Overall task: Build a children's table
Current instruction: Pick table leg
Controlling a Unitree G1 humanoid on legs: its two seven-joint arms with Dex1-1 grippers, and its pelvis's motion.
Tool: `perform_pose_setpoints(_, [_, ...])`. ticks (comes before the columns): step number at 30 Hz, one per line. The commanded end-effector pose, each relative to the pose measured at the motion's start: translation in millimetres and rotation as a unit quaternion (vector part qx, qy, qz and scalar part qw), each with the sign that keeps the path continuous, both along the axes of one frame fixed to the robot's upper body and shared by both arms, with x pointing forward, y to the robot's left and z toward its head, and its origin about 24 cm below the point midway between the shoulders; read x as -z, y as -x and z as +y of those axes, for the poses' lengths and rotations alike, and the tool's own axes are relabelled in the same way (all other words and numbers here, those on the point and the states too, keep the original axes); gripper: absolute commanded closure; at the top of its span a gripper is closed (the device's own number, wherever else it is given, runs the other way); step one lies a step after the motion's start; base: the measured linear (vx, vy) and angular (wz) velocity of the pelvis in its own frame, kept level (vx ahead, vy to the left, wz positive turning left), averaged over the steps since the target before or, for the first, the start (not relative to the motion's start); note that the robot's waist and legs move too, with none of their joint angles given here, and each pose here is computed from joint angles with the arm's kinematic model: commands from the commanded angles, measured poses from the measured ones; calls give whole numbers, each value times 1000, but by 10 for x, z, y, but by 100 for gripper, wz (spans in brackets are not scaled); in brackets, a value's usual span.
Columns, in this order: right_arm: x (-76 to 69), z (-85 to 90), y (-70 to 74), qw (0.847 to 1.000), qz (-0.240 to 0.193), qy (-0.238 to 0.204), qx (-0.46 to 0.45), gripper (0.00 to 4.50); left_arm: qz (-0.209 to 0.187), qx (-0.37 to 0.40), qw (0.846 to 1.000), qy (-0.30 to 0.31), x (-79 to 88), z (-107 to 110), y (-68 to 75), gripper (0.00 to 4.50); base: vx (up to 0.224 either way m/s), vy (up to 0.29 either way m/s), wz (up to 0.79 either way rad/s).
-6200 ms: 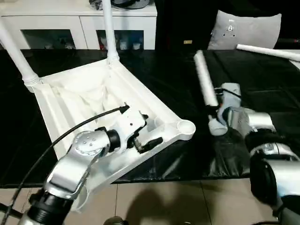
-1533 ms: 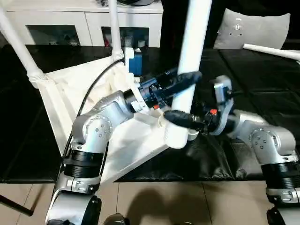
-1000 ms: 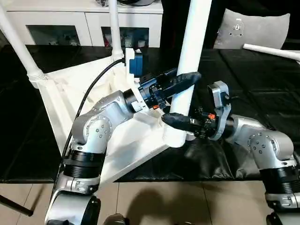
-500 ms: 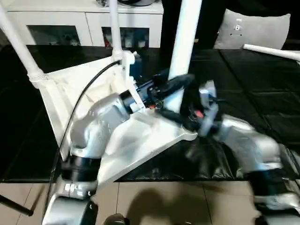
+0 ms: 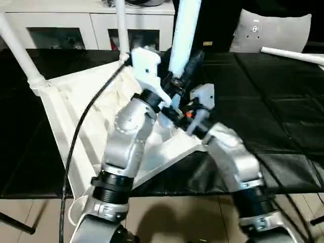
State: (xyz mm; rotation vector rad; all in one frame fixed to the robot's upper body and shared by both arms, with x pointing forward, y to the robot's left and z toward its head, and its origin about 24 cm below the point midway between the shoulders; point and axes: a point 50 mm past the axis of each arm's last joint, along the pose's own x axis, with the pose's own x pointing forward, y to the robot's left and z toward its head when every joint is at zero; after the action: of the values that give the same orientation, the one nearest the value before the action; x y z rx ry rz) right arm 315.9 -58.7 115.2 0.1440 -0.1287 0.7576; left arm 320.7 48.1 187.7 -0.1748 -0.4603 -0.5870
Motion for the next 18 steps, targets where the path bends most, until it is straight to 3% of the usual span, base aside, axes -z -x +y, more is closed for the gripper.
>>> perform_pose_setpoints(1, [-8,16,3,1000,-13,1,12,257,-15,-35,999,8,-76,7,-32,151,0,0,0])
perform_pose_setpoints(2, [-3,21,2,1000,-15,2,15,257,-18,-48,999,15,-83,17,-33,181,0,0,0])
perform_pose_setpoints(7, [9,28,3,1000,-15,3,17,257,-22,-60,998,25,-78,14,-18,199,0,0,0])
perform_pose_setpoints(12, [29,49,3,1000,-17,5,17,257,-18,-59,998,28,-45,-17,-21,250,0,0,0])
perform_pose_setpoints(18, [39,39,-5,1000,-17,11,25,257,-17,-60,998,26,-24,-36,-28,266,0,0,0])
